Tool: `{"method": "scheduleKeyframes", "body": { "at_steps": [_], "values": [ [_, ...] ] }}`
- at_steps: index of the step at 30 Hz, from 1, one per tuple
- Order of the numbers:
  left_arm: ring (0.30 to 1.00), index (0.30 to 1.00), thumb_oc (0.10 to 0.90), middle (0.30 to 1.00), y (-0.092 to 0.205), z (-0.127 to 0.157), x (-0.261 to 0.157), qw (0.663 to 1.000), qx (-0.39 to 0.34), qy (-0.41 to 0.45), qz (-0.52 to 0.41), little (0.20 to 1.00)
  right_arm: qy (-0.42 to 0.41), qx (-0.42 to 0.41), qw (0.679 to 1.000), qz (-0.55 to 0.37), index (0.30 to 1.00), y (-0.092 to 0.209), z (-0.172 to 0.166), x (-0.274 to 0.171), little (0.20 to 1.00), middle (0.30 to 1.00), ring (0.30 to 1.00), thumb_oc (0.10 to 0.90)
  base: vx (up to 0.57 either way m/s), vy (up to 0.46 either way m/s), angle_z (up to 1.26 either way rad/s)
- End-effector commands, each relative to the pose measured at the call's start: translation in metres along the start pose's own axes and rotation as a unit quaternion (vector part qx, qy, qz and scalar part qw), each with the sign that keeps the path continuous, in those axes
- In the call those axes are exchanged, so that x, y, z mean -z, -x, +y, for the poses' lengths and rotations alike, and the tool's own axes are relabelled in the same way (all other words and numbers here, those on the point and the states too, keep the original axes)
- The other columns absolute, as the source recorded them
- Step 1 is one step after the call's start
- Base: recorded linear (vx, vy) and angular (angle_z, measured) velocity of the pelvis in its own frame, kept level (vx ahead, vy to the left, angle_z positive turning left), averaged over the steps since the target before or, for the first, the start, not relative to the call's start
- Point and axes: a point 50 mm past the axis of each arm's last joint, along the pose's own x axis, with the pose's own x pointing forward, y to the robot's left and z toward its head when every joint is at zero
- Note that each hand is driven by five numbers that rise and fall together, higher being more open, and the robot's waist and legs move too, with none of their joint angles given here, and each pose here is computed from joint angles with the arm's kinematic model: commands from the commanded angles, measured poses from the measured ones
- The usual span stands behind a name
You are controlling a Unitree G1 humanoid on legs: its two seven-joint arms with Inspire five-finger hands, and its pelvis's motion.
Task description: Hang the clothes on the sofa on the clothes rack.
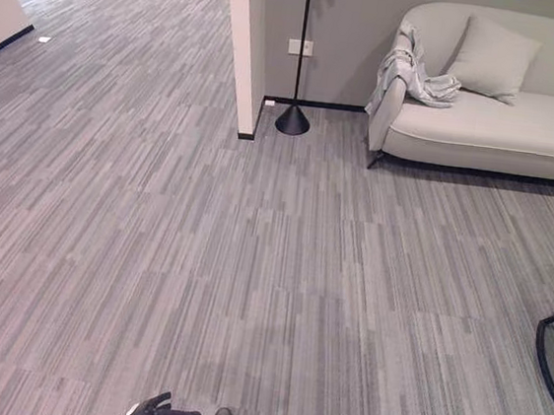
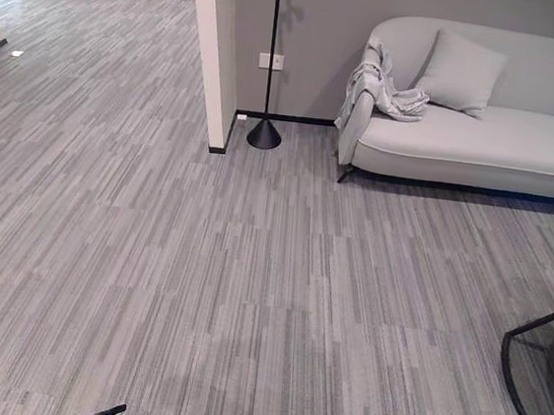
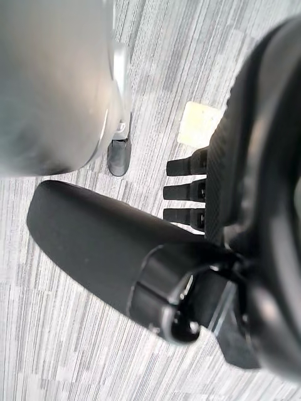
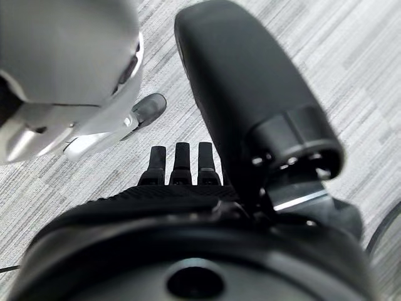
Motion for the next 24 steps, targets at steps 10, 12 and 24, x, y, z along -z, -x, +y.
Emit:
{"method": "scheduleKeyframes", "body": {
  "at_steps": [10, 12, 24],
  "values": [
    [0.900, 0.900, 0.800, 0.900, 0.000, -0.051, -0.018, 0.991, 0.083, -0.101, -0.026, 0.900, 0.048, 0.005, 0.999, -0.022, 0.900, 0.000, 0.004, -0.017, 0.900, 0.900, 0.900, 0.800, 0.00, 0.004, -0.15],
    [0.900, 0.900, 0.800, 0.900, 0.000, -0.055, -0.022, 0.987, 0.091, -0.126, -0.039, 0.900, 0.048, 0.005, 0.999, -0.022, 0.900, 0.000, 0.004, -0.016, 0.900, 0.900, 0.900, 0.800, -0.01, -0.006, -0.04],
    [0.900, 0.900, 0.800, 0.900, 0.001, -0.059, -0.024, 0.975, 0.102, -0.189, -0.051, 0.900, 0.198, -0.022, 0.979, -0.034, 0.900, 0.000, 0.010, -0.012, 0.900, 0.900, 0.900, 0.800, 0.00, -0.002, -0.02]
  ]
}}
